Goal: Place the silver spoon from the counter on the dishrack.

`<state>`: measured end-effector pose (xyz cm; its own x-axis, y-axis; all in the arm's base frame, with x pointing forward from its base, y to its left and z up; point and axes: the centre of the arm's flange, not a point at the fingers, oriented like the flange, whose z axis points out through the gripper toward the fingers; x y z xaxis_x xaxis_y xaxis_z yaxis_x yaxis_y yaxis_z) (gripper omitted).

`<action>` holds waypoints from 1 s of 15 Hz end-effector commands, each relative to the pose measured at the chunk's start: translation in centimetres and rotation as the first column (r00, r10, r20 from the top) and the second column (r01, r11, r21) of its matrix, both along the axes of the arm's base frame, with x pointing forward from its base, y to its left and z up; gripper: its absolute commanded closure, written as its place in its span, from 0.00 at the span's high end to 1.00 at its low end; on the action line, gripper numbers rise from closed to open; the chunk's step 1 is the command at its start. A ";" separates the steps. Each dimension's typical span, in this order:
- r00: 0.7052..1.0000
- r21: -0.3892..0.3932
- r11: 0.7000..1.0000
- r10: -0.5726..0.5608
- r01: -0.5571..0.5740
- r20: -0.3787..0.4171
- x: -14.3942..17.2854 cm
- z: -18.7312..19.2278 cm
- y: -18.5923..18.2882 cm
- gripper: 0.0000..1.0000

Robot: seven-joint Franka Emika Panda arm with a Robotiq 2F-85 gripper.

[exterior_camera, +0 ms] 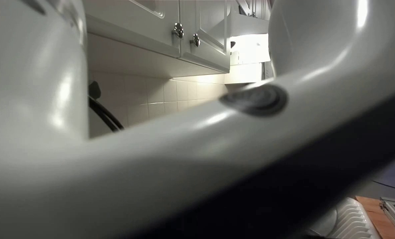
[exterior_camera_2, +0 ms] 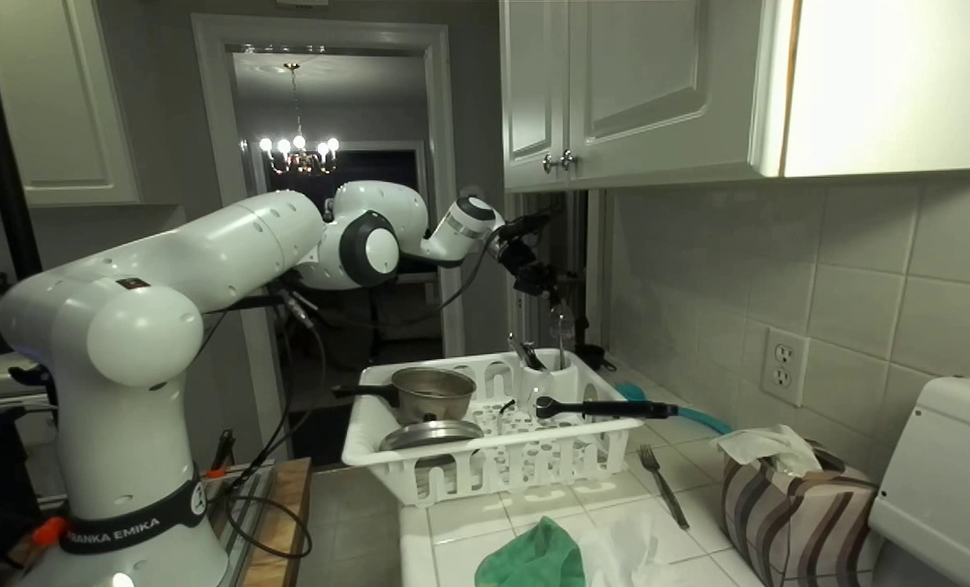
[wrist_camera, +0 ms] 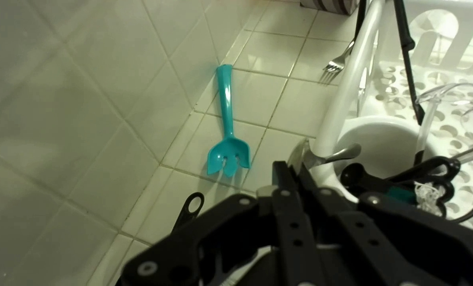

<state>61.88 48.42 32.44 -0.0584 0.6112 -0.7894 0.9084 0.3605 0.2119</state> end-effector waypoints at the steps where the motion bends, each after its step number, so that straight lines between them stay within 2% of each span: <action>1: 0.999 0.093 0.995 -0.043 0.044 -0.012 -4.3 0.2 -3.7 0.01; 4: 0.998 0.118 0.991 -0.061 0.063 -0.019 -4.6 0.0 -3.9 0.01; 5: 0.998 0.120 0.991 -0.066 0.067 -0.019 -4.6 0.1 -3.9 0.28; 6: 0.997 0.119 0.990 -0.071 0.073 -0.018 -4.6 0.1 -4.0 0.31; 8: 0.997 0.123 0.989 -0.079 0.081 -0.020 -4.7 0.1 -4.1 0.44; 11: 0.998 0.089 0.995 -0.049 0.052 -0.031 -4.4 0.1 -4.7 0.66; 15: 0.991 -0.013 1.000 0.001 -0.003 -0.131 -3.6 0.0 -6.6 0.93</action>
